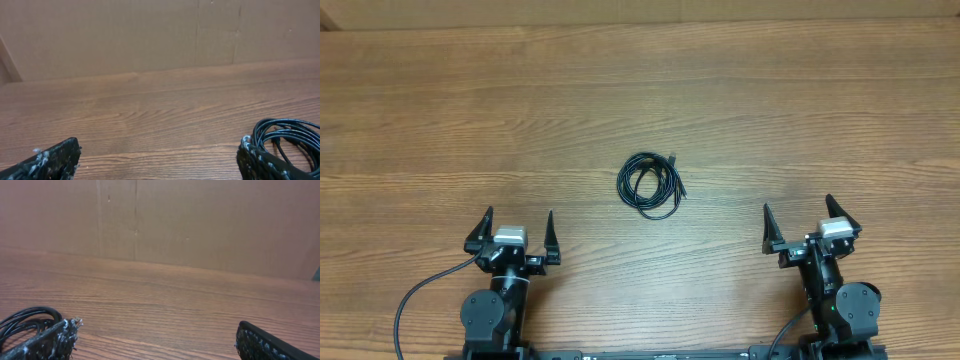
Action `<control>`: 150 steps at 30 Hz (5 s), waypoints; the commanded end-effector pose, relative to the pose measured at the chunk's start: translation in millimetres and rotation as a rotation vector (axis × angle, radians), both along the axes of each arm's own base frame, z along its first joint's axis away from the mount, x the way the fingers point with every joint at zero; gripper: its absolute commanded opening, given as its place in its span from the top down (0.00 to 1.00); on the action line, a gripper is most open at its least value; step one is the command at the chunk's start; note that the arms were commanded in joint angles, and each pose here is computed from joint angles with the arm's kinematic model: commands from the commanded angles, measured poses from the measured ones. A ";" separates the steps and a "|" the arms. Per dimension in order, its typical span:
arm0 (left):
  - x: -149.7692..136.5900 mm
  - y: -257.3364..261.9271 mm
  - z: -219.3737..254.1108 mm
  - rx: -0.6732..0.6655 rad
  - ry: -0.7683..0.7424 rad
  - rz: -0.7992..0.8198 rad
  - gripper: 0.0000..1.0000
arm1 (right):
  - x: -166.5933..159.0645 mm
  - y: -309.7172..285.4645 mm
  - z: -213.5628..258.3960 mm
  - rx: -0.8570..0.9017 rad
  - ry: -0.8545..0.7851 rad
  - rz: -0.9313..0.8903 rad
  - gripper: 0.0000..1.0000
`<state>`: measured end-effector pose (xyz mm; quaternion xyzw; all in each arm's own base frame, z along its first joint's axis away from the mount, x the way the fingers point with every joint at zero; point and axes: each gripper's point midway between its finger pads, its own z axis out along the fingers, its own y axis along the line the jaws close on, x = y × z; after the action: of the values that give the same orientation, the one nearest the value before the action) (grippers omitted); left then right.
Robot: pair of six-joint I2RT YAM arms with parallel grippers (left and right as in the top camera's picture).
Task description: Untangle cables
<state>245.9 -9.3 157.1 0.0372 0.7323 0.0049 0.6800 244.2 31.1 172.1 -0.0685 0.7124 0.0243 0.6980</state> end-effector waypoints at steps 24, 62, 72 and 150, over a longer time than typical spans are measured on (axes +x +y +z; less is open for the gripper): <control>0.1 -0.9 -1.9 0.015 0.003 -0.009 0.01 | 0.5 -0.7 -2.6 0.003 0.000 -0.003 0.00; 0.1 -0.9 -1.9 0.014 0.003 -0.009 0.00 | 0.7 -3.0 -2.3 0.073 0.008 -0.018 0.00; -10.4 4.0 1.8 -0.063 0.101 0.028 0.00 | -2.1 -16.7 7.7 0.225 0.062 -0.104 0.00; 129.4 -170.7 -140.6 -0.021 1.038 -0.196 0.66 | 64.7 40.6 54.7 0.262 0.735 0.082 0.00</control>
<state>369.9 -170.4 13.1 0.0976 0.9681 -0.0659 0.2211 304.4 74.0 213.7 0.0060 0.9089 0.1695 0.3811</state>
